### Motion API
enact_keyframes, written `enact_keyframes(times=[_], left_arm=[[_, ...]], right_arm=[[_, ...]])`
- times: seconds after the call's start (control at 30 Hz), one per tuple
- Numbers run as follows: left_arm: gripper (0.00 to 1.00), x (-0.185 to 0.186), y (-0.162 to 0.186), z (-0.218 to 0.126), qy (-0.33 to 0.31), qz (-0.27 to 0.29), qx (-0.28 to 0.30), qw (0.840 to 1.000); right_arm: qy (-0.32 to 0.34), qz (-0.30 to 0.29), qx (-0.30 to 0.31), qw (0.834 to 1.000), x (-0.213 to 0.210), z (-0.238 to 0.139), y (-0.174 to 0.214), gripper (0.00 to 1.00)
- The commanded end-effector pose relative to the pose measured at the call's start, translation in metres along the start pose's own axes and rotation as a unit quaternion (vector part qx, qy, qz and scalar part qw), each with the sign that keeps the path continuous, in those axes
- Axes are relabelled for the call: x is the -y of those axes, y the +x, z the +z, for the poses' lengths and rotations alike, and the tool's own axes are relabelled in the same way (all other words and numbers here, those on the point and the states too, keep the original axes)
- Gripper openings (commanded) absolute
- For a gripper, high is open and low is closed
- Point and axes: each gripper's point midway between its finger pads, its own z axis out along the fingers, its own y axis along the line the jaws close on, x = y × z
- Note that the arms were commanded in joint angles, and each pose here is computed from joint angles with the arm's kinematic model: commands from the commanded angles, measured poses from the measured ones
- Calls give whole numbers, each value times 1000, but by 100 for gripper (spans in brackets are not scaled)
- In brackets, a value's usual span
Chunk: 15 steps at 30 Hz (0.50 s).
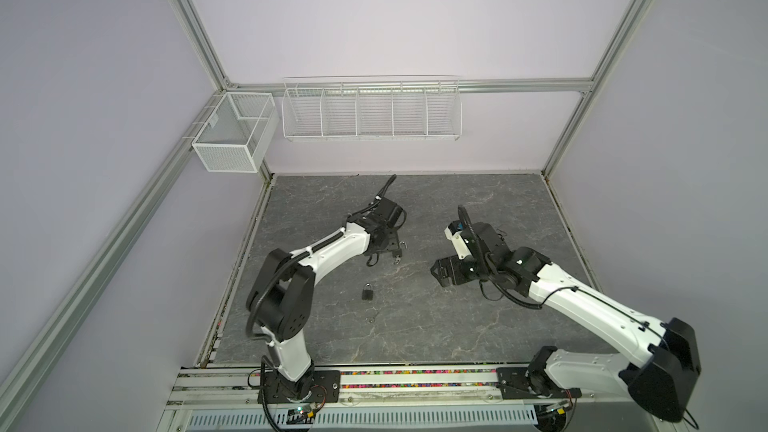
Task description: Unlock with the key
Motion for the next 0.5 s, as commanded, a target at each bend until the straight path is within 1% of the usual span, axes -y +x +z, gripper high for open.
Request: enact_keyframes(times=[0.0,0.17,0.27,0.37,0.47], left_arm=[[67,-12,-12,-30,37,-34,43,998],[67,-40,-13,-78,61,-39,94,993],[66,-60,-12,-101,80,-66,123,987],[66,-78,-8,-125,98,-92,164,977],[66,-91,2,-142,104,-102,181,972]], right_arm=[[18,1,-14,1000,-18,13,2,97],[35,-5,-21,999,-54,40,17,97],[46,-6,-36,998,-75,59,26,97],[65,-10,-40,997,-91,76,34,96],[79,7,-43,996,-100,93,43,95]])
